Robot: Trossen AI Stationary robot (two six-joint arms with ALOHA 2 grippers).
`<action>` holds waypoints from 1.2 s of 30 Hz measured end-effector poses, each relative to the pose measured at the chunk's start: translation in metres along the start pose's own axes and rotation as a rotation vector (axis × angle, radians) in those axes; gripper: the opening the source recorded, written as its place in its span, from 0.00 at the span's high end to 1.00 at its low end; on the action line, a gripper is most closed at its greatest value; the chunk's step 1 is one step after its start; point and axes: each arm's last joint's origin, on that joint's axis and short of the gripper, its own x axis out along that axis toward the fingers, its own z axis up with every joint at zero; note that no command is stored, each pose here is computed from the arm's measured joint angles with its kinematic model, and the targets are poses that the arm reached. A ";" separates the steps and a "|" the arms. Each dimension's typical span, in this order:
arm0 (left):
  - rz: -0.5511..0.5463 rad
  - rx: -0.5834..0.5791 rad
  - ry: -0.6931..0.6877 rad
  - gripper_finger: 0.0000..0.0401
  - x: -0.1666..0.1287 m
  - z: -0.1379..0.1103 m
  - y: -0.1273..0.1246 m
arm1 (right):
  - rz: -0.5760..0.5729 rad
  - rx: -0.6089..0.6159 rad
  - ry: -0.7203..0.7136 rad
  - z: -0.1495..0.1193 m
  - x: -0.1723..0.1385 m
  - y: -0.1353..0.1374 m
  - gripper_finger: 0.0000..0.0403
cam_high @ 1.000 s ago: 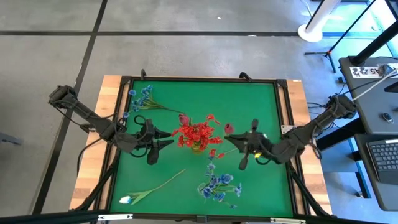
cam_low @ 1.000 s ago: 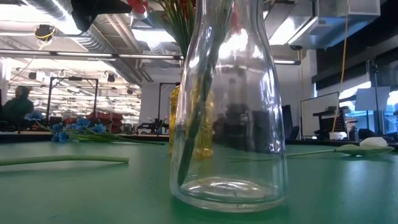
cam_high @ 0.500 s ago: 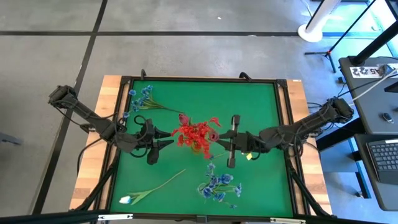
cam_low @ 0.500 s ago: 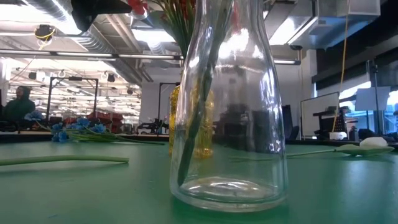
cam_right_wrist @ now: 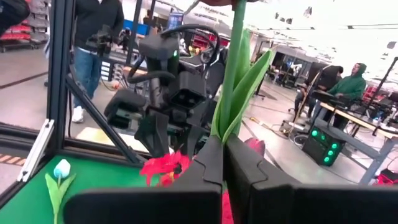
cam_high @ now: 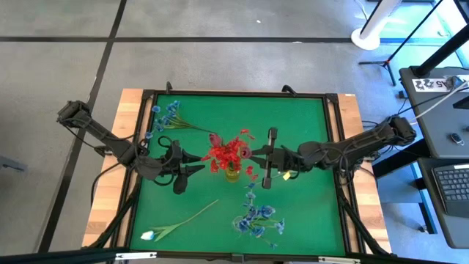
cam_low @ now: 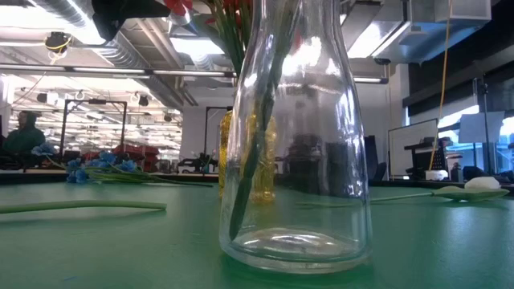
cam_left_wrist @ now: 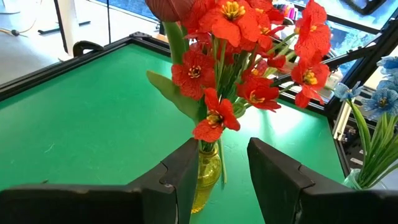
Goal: Sort flowers into vase by color
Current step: Put the dark red tulip into the yellow vase
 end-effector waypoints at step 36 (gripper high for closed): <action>-0.010 0.009 0.006 0.66 0.000 0.000 0.000 | 0.046 0.080 -0.073 0.005 0.001 0.002 1.00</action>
